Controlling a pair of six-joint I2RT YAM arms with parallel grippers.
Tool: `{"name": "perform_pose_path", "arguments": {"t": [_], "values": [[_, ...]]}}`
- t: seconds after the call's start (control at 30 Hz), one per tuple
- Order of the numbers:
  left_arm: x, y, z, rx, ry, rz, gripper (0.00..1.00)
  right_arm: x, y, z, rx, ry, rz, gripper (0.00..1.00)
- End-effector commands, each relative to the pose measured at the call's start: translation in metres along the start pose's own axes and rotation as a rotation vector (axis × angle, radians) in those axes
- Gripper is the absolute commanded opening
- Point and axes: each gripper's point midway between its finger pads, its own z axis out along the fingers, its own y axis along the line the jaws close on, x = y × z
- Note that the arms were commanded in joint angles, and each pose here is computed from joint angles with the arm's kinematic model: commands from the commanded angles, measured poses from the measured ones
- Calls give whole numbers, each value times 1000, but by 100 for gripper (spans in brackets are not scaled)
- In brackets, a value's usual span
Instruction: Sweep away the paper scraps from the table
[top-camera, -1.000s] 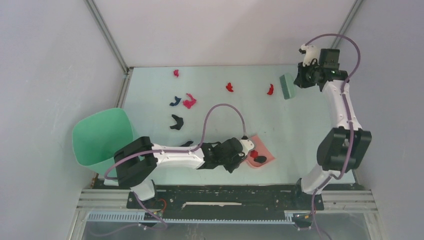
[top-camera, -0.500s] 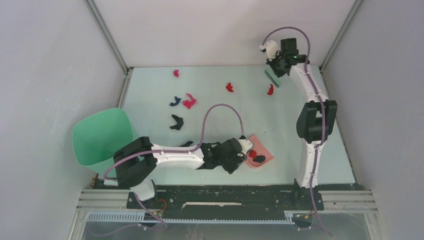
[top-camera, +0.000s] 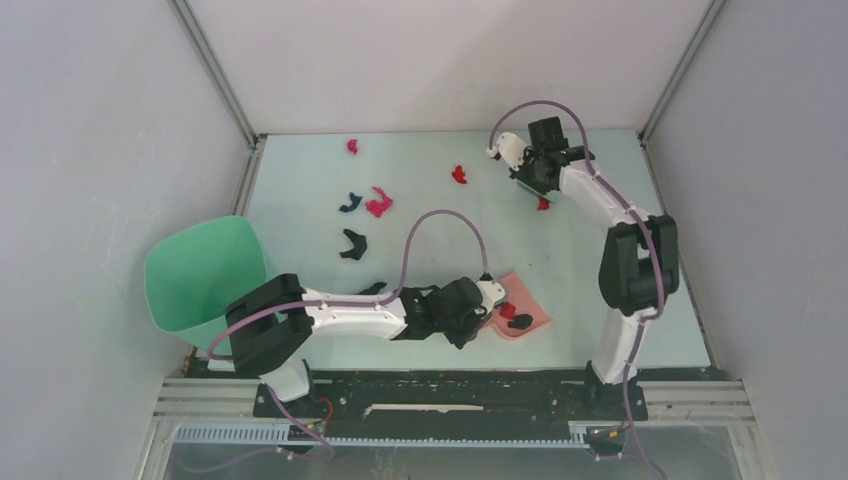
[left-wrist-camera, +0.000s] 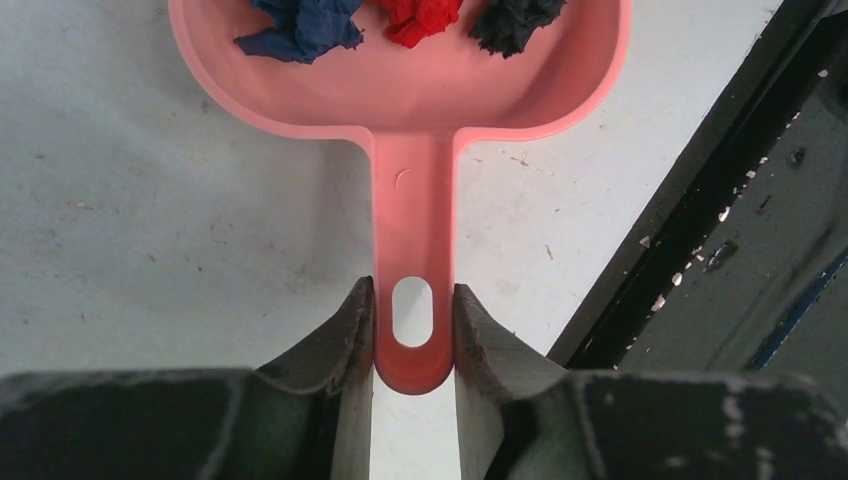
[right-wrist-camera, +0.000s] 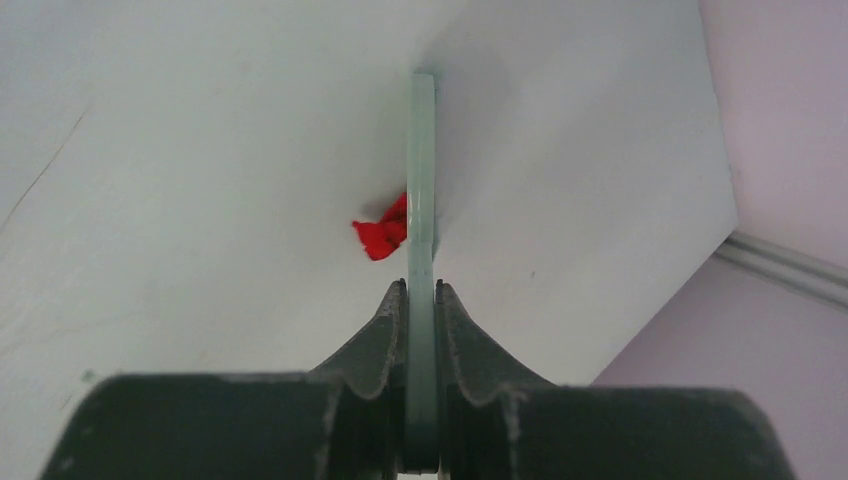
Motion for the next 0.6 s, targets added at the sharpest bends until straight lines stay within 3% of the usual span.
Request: {"name": "perform_pose_path", "arguments": {"t": [0.0, 0.17, 0.57], "values": [[-11, -1, -17, -15, -22, -57, 0, 1, 28, -48, -60, -29, 42, 0], [-1, 8, -24, -95, 52, -136, 0, 5, 67, -82, -203, -48, 157, 0], [-16, 2, -8, -90, 55, -168, 0, 0, 148, -144, -531, -102, 461, 0]]}}
